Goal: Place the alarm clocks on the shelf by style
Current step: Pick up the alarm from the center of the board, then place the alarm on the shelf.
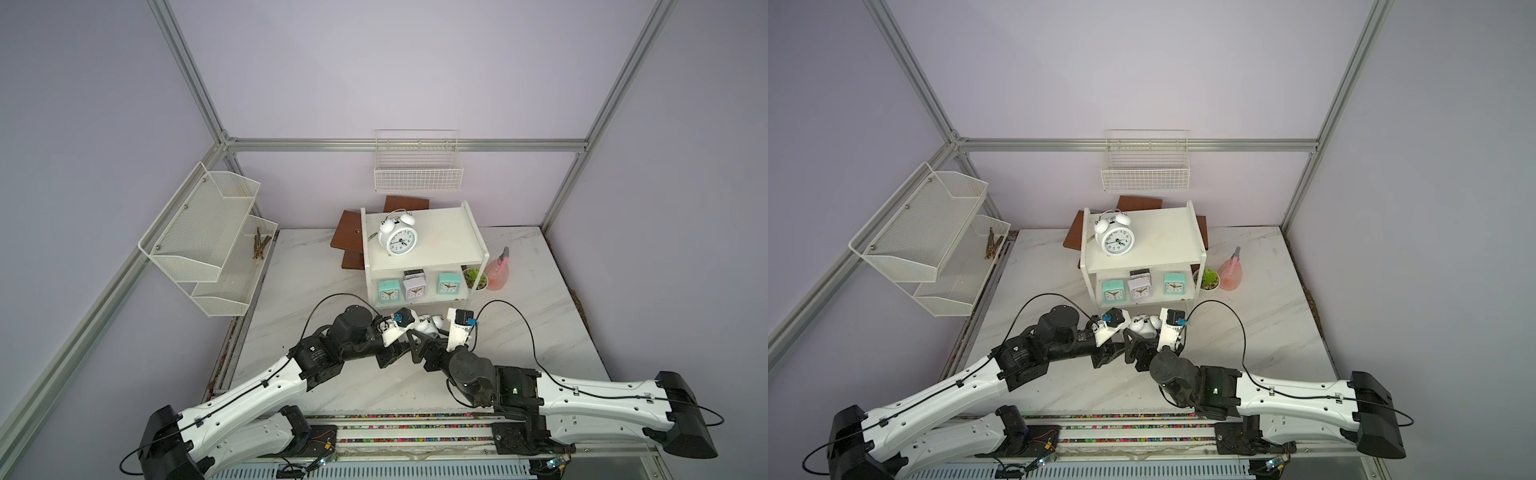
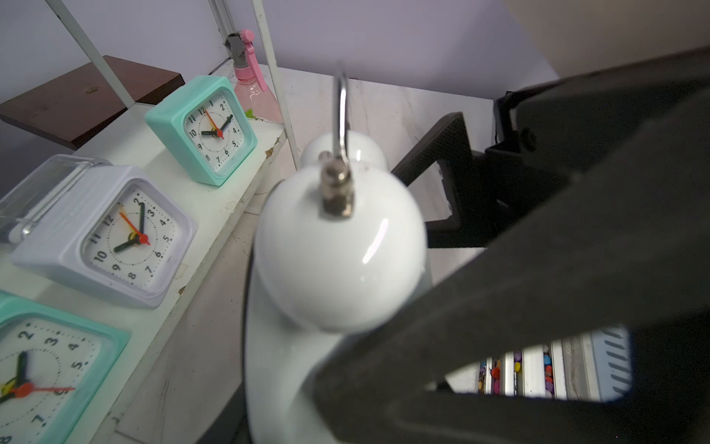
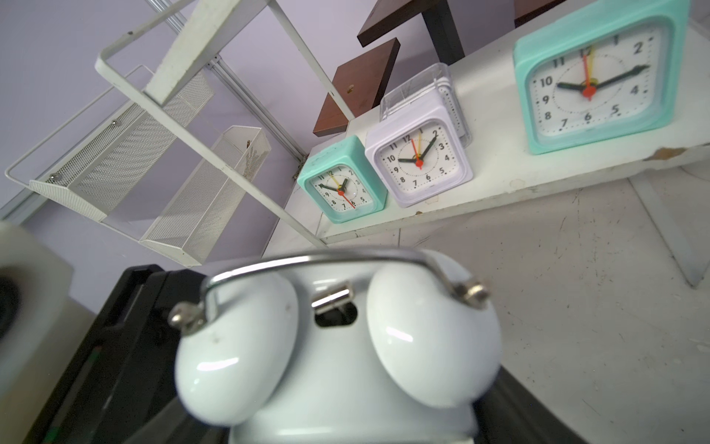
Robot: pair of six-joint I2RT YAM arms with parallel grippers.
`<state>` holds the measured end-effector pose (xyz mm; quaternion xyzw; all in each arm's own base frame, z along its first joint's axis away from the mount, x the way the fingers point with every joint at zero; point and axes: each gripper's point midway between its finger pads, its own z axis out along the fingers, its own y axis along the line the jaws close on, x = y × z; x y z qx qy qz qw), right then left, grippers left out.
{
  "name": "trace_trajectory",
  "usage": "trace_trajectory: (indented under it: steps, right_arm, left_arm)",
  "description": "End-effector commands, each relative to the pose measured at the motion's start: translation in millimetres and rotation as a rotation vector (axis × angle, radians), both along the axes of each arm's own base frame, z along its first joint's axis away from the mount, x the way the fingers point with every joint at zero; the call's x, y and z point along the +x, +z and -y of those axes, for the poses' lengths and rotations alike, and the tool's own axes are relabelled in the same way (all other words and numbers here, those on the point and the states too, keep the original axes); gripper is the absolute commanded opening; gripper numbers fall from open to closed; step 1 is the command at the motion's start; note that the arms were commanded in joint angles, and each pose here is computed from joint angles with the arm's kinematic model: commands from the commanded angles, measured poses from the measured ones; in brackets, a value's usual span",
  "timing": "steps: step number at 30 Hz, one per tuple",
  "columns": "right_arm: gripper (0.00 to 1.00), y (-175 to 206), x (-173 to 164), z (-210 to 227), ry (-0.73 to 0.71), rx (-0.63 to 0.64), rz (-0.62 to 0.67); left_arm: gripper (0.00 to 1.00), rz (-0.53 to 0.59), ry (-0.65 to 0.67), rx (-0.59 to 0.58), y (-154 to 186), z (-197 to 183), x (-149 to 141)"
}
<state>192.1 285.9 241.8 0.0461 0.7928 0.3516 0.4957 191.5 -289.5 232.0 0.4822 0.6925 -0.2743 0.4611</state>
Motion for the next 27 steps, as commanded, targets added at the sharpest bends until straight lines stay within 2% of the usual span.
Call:
trace_trajectory:
  steps: [1, 4, 7, 10, 16, 17, 19, 27]
  right_arm:
    - [0.78, 13.5, -3.8, -1.3, 0.019, 0.039, 0.013]
    - [0.76, 16.8, -4.3, 2.9, 0.018, 0.033, 0.018]
    - [0.74, 17.1, -3.1, 12.1, -0.003, -0.032, 0.022]
    - [0.72, 24.5, 0.5, 25.5, -0.045, -0.097, 0.044]
    - [0.68, 60.7, 4.8, 55.6, -0.120, -0.246, 0.072]
    - [0.68, 68.8, 4.8, 60.1, -0.127, -0.260, 0.075]
    - [0.61, 91.9, 6.0, 70.1, -0.146, -0.283, 0.091]
    - [0.58, 180.4, 26.4, 88.2, -0.165, -0.351, 0.129]
  left_arm:
    - [0.26, 0.094, -0.041, -0.088, 30.2, 8.7, -2.9]
    - [0.46, 0.091, -0.044, -0.081, 28.2, 8.6, -3.2]
    - [0.66, 0.095, -0.053, -0.075, 26.0, 8.7, -4.8]
    - [0.77, 0.097, -0.021, -0.064, 23.0, 4.0, -1.8]
    - [0.88, 0.161, -0.040, 0.006, 6.7, -9.9, -8.2]
    - [0.88, 0.168, -0.044, 0.015, 4.7, -11.9, -9.3]
    - [0.89, 0.175, -0.055, 0.024, 3.2, -15.7, -12.9]
    - [0.90, 0.156, -0.140, 0.036, 2.1, -16.9, -28.6]
